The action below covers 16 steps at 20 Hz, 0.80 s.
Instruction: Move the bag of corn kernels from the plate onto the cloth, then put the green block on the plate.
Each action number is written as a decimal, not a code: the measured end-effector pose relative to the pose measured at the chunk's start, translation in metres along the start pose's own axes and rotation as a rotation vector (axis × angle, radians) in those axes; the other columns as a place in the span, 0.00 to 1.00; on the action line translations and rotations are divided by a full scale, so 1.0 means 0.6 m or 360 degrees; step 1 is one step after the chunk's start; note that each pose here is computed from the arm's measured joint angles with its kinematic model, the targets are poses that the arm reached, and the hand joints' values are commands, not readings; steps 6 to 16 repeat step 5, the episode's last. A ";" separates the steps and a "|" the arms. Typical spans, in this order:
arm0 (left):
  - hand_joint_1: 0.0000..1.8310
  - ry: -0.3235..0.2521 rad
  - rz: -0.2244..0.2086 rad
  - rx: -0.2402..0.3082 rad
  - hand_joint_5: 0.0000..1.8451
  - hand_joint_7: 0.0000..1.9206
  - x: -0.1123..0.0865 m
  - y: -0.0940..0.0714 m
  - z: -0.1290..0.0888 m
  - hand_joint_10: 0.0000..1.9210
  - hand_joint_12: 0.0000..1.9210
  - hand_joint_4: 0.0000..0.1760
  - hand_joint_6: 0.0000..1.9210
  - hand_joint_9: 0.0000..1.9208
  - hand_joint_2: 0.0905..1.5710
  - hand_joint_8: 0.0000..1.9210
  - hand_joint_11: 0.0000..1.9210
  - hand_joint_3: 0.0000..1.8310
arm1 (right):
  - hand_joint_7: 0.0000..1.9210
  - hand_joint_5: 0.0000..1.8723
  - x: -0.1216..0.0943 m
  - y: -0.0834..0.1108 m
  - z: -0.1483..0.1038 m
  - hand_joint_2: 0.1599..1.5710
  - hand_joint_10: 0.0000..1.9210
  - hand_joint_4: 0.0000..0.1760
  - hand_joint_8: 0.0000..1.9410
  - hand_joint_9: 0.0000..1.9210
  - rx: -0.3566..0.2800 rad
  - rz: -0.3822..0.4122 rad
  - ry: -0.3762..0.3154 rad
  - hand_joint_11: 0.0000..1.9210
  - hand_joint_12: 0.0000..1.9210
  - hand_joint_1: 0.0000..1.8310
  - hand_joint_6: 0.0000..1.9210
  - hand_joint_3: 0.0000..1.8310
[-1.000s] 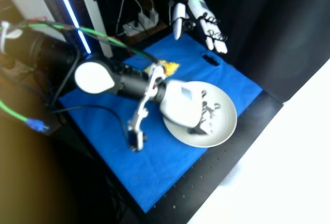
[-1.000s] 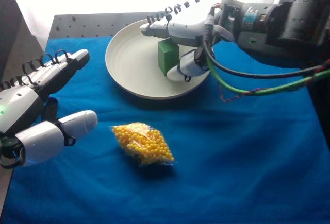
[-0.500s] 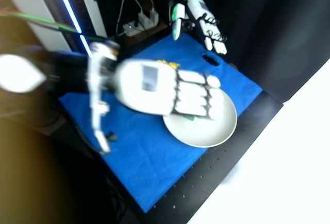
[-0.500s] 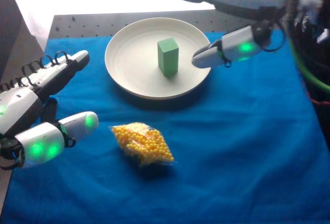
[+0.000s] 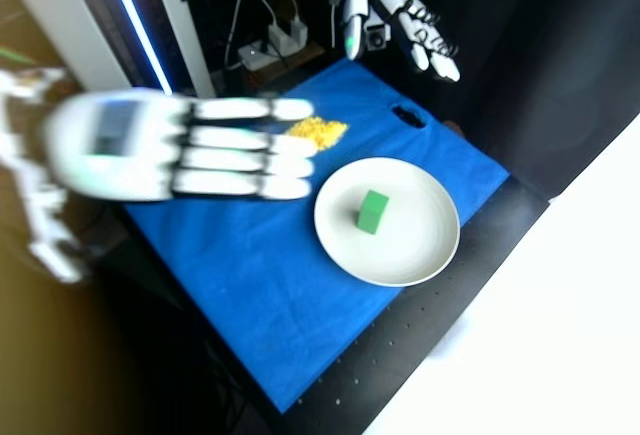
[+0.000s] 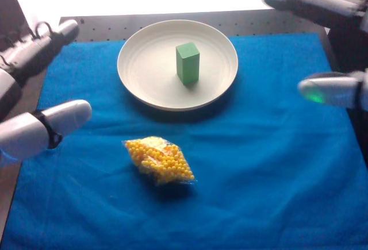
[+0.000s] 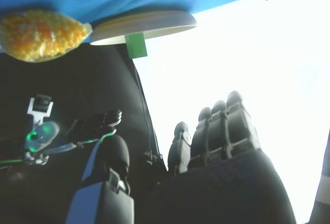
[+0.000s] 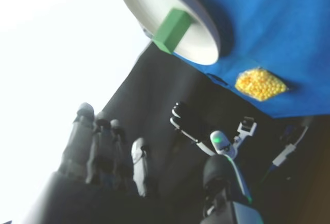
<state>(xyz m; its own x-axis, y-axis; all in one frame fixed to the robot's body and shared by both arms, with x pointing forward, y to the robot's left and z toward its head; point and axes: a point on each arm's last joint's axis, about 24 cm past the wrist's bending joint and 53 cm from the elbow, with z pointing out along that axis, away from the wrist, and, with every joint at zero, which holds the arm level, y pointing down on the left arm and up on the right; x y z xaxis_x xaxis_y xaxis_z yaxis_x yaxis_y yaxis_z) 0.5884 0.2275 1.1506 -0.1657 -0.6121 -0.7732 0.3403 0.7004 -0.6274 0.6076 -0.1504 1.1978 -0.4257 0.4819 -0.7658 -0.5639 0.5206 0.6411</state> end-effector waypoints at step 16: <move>0.09 -0.0132 0.0112 0.0100 0.00 0.00 -0.053 -0.035 0.007 0.00 0.00 0.91 0.00 0.00 0.68 0.00 0.00 0.00 | 0.00 0.00 -0.037 -0.027 -0.098 0.70 0.00 0.32 0.00 0.00 0.0174 -0.0026 -0.0214 0.00 0.00 0.22 0.00 0.00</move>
